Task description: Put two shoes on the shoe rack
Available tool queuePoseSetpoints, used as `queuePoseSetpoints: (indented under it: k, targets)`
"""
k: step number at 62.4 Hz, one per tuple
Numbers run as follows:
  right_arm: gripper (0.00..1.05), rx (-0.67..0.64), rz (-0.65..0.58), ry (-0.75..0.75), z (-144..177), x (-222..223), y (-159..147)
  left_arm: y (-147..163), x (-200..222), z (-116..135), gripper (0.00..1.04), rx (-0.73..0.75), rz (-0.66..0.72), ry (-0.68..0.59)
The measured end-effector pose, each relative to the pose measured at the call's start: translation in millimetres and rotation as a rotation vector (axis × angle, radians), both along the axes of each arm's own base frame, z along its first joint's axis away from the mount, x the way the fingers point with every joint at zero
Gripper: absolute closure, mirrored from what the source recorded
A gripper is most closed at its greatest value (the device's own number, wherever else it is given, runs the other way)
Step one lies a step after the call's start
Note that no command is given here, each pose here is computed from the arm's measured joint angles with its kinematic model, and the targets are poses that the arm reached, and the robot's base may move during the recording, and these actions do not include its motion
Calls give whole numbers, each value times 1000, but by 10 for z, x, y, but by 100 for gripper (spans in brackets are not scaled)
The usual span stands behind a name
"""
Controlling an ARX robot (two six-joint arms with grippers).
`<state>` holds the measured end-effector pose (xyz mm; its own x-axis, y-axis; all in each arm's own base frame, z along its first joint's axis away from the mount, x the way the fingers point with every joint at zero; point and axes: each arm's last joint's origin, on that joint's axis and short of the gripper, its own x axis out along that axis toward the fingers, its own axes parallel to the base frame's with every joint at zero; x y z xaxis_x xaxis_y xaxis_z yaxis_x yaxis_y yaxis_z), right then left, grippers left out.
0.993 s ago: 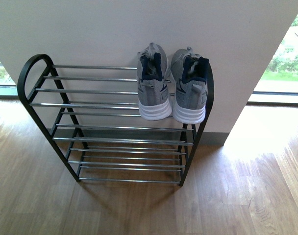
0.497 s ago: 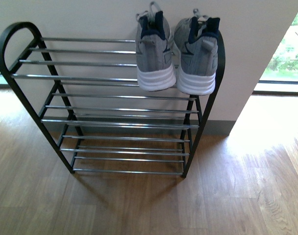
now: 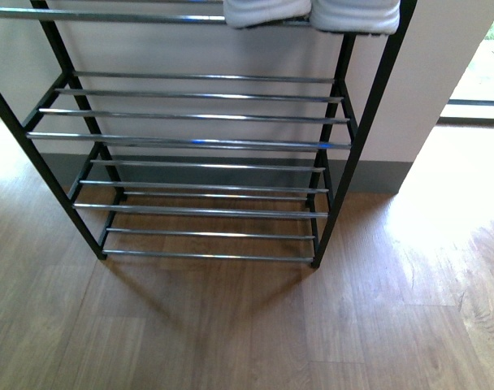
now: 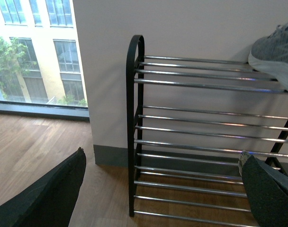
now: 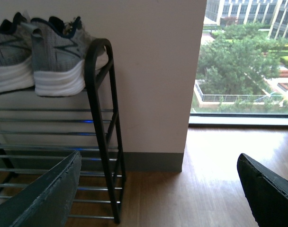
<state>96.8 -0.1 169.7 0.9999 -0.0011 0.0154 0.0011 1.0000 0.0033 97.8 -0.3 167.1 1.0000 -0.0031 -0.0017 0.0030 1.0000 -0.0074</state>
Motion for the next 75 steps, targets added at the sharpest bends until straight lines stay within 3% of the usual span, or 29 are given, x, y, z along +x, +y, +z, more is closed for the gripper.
queuePoseSetpoints:
  k: [75]
  targets:
    - [9, 0, 0, 0, 0, 0, 0, 0, 0, 0, 9, 0, 0, 0]
